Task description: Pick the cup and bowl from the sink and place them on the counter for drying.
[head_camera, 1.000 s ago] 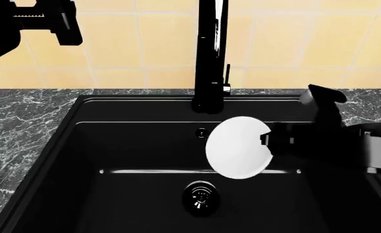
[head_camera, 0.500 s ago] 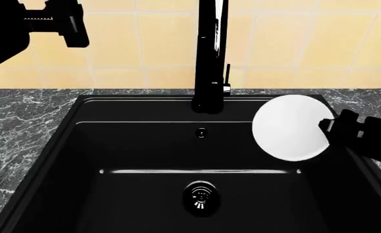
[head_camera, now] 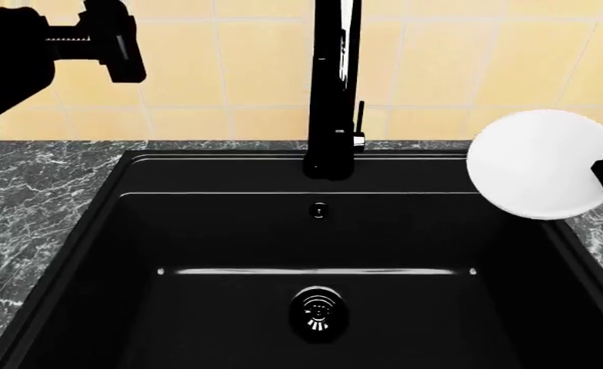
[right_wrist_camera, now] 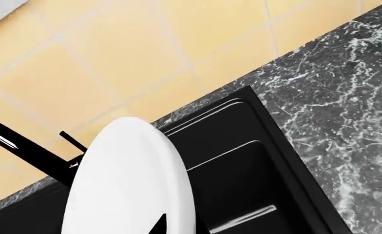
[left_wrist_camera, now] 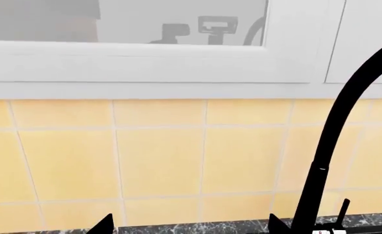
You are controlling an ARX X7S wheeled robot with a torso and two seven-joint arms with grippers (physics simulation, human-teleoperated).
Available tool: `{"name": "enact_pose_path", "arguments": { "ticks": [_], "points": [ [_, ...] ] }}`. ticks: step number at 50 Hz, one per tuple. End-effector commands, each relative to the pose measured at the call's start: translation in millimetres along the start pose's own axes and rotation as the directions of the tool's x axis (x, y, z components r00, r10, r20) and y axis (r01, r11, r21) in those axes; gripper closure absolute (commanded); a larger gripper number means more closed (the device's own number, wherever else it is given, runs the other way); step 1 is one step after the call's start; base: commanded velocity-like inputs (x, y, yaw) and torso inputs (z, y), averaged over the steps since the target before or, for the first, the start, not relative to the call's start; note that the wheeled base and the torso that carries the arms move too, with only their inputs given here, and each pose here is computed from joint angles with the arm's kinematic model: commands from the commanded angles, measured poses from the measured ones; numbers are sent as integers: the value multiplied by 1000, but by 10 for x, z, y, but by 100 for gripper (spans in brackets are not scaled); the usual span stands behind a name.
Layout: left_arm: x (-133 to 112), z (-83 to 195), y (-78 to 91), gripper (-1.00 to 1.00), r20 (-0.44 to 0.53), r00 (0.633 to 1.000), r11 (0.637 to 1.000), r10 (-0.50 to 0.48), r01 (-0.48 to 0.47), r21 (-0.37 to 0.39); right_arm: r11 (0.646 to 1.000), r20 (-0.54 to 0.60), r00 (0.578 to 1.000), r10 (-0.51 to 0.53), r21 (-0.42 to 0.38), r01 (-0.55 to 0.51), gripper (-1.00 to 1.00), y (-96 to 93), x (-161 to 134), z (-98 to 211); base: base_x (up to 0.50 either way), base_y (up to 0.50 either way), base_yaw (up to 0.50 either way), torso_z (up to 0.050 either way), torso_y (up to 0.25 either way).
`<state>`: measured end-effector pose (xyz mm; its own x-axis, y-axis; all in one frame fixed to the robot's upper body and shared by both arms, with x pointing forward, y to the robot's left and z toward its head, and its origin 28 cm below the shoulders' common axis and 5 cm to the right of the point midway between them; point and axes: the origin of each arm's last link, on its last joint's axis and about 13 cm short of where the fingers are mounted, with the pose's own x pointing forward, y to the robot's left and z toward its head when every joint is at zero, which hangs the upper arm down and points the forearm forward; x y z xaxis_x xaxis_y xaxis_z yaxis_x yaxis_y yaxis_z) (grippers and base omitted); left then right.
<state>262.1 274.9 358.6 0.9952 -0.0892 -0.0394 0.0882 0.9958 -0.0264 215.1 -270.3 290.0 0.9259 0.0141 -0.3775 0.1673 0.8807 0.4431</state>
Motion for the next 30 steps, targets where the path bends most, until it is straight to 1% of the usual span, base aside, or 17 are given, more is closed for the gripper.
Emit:
{"name": "enact_pose_path", "arguments": {
  "ticks": [1,2,3,7,10,13,14,15,17,26,27,28,30],
  "points": [
    [-2,-3,10,-100,8,1000,1000,5,-5,-5,999,90,996,-18,51,14,100,-3,-127,189,0,0,0,0,0],
    [0,-1,15,-100,6,1000,1000,8,-8,-9,997,92,995,-35,65,29,100,-24,-117,191,0,0,0,0,0],
    [5,-2,12,-100,10,1000,1000,8,-8,-11,997,89,994,-56,59,51,100,-25,-179,180,0,0,0,0,15],
    [5,-7,13,-100,12,1000,1000,2,-1,-23,995,118,991,-63,83,53,100,23,-280,223,0,0,0,0,0],
    [2,10,27,-100,31,999,1000,9,-8,-30,995,116,991,-66,78,58,100,50,-315,239,0,0,0,18,0],
    [2,4,25,-100,33,999,1000,9,-8,-24,995,117,990,-73,82,64,100,43,-305,244,0,0,0,46,0],
    [3,2,20,-100,33,999,1000,7,-7,-21,989,97,989,-114,104,103,100,20,-301,222,0,0,0,50,0],
    [2,4,22,-100,33,999,1000,7,-7,-22,990,104,988,-110,95,101,100,16,-290,215,0,0,0,50,0],
    [5,6,22,-100,35,999,1000,7,-6,-20,988,110,986,-124,107,112,100,14,-254,211,0,0,0,50,0],
    [15,-13,27,-100,33,999,1000,5,-4,-15,986,116,985,-127,121,113,100,-9,-136,210,0,0,0,50,0],
    [12,-19,27,-100,31,1000,1000,5,-4,-20,985,115,985,-132,126,117,100,-37,-122,195,0,0,0,50,0],
    [13,-23,25,-100,31,1000,1000,4,-3,-21,982,121,983,-135,150,116,100,-54,-118,190,0,0,0,50,0],
    [15,-22,25,-100,30,1000,1000,4,-4,-20,981,126,981,-147,148,127,100,-125,-113,166,0,0,0,50,0]
  ]
}}
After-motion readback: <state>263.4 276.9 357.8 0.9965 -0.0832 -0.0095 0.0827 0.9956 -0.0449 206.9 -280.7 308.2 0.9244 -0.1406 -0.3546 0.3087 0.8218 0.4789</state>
